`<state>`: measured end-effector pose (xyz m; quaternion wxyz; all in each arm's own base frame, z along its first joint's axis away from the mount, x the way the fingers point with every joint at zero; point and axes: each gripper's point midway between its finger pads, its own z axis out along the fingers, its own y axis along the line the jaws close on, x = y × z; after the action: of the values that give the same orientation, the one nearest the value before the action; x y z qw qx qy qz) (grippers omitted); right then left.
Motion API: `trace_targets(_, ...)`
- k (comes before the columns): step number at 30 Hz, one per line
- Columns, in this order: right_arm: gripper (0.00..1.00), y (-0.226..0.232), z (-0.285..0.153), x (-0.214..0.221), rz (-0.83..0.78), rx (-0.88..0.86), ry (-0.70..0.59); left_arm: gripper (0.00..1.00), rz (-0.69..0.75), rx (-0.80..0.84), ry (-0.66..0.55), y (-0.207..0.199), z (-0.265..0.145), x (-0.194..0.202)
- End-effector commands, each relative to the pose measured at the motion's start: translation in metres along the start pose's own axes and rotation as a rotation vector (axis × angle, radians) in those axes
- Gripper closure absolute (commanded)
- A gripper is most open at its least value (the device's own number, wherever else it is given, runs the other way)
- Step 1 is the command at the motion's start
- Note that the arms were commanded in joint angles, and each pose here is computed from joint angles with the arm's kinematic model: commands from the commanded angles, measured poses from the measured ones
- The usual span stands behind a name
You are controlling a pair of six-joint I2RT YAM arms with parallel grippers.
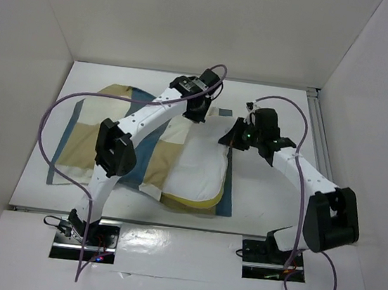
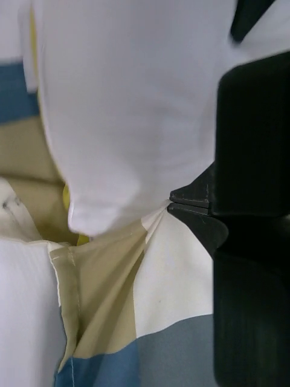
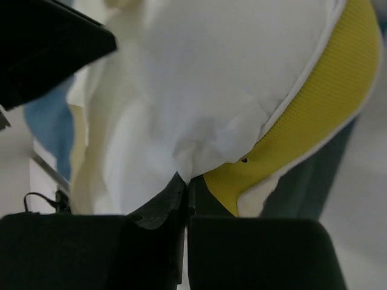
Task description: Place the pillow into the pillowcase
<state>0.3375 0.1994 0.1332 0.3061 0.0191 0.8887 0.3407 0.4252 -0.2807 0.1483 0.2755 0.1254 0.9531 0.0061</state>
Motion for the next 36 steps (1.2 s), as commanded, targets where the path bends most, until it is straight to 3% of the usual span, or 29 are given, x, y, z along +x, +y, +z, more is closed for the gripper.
trace_targets(1, 1.00, 0.085, -0.047, -0.053, -0.120, -0.201, -0.195, 1.00, -0.057, 0.548, -0.201, -0.083, -0.140, -0.046)
trace_targets(3, 1.00, 0.099, -0.047, -0.048, -0.098, -0.257, -0.194, 1.00, -0.063, 0.688, -0.219, -0.109, -0.171, -0.046)
trace_targets(5, 1.00, 0.096, -0.036, -0.039, -0.084, -0.239, -0.191, 1.00, -0.073, 0.697, -0.236, -0.111, -0.173, -0.050)
trace_targets(10, 1.00, 0.036, 0.006, 0.001, 0.016, -0.076, -0.169, 1.00, -0.236, 0.510, -0.174, -0.080, -0.111, -0.056)
trace_targets(13, 1.00, 0.020, 0.013, 0.013, 0.027, -0.022, -0.135, 1.00, -0.241, 0.436, -0.145, -0.071, -0.094, -0.046)
trace_targets(14, 1.00, 0.020, 0.008, 0.010, 0.012, -0.012, -0.151, 0.88, -0.197, 0.439, -0.141, -0.071, -0.092, -0.042)
trace_targets(16, 1.00, 0.017, -0.001, 0.008, -0.006, 0.031, -0.155, 0.49, -0.157, 0.436, -0.116, -0.068, -0.095, -0.033)
trace_targets(17, 1.00, 0.018, -0.009, -0.010, -0.051, 0.074, -0.197, 0.22, -0.144, 0.411, -0.112, -0.061, -0.098, -0.030)
trace_targets(18, 0.90, 0.008, -0.016, -0.001, -0.067, 0.150, -0.130, 0.18, -0.132, 0.379, -0.090, -0.053, -0.100, -0.022)
trace_targets(19, 0.70, 0.005, -0.020, -0.004, -0.102, 0.186, -0.108, 0.11, -0.136, 0.356, -0.106, -0.046, -0.108, -0.023)
trace_targets(20, 0.35, 0.014, -0.031, -0.026, -0.170, 0.215, -0.140, 0.05, -0.146, 0.281, -0.136, -0.025, -0.118, -0.018)
trace_targets(22, 0.17, 0.017, -0.046, -0.023, -0.235, 0.264, -0.106, 0.03, -0.190, 0.200, -0.165, 0.000, -0.133, -0.007)
trace_targets(23, 0.10, 0.025, -0.053, -0.026, -0.269, 0.274, -0.125, 0.04, -0.239, 0.103, -0.189, 0.037, -0.145, 0.009)
trace_targets(25, 0.00, 0.060, -0.070, -0.035, -0.382, 0.255, -0.200, 0.12, -0.339, 0.032, -0.213, 0.071, -0.149, 0.027)
trace_targets(26, 0.00, 0.071, -0.070, -0.032, -0.412, 0.237, -0.201, 0.15, -0.406, -0.071, -0.238, 0.099, -0.148, 0.037)
trace_targets(27, 0.00, 0.097, -0.063, -0.016, -0.486, 0.178, -0.170, 0.17, -0.494, -0.126, -0.202, 0.122, -0.142, 0.072)
trace_targets(28, 0.00, 0.107, -0.056, -0.009, -0.527, 0.172, -0.154, 0.18, -0.539, -0.130, -0.191, 0.129, -0.139, 0.086)
trace_targets(30, 0.01, 0.124, -0.028, 0.022, -0.662, 0.208, -0.088, 0.18, -0.616, -0.114, -0.131, 0.127, -0.116, 0.130)
trace_targets(32, 0.01, 0.125, -0.010, 0.044, -0.749, 0.254, -0.036, 0.18, -0.693, -0.051, -0.163, 0.127, -0.123, 0.152)
trace_targets(33, 0.01, 0.124, -0.002, 0.056, -0.786, 0.269, -0.010, 0.18, -0.706, -0.033, -0.104, 0.123, -0.109, 0.182)
trace_targets(35, 0.01, 0.132, 0.021, 0.076, -0.861, 0.245, 0.005, 0.18, -0.757, 0.042, -0.157, 0.117, -0.109, 0.188)
trace_targets(36, 0.00, 0.126, 0.034, 0.086, -0.876, 0.244, 0.034, 0.18, -0.767, 0.053, -0.109, 0.113, -0.096, 0.209)
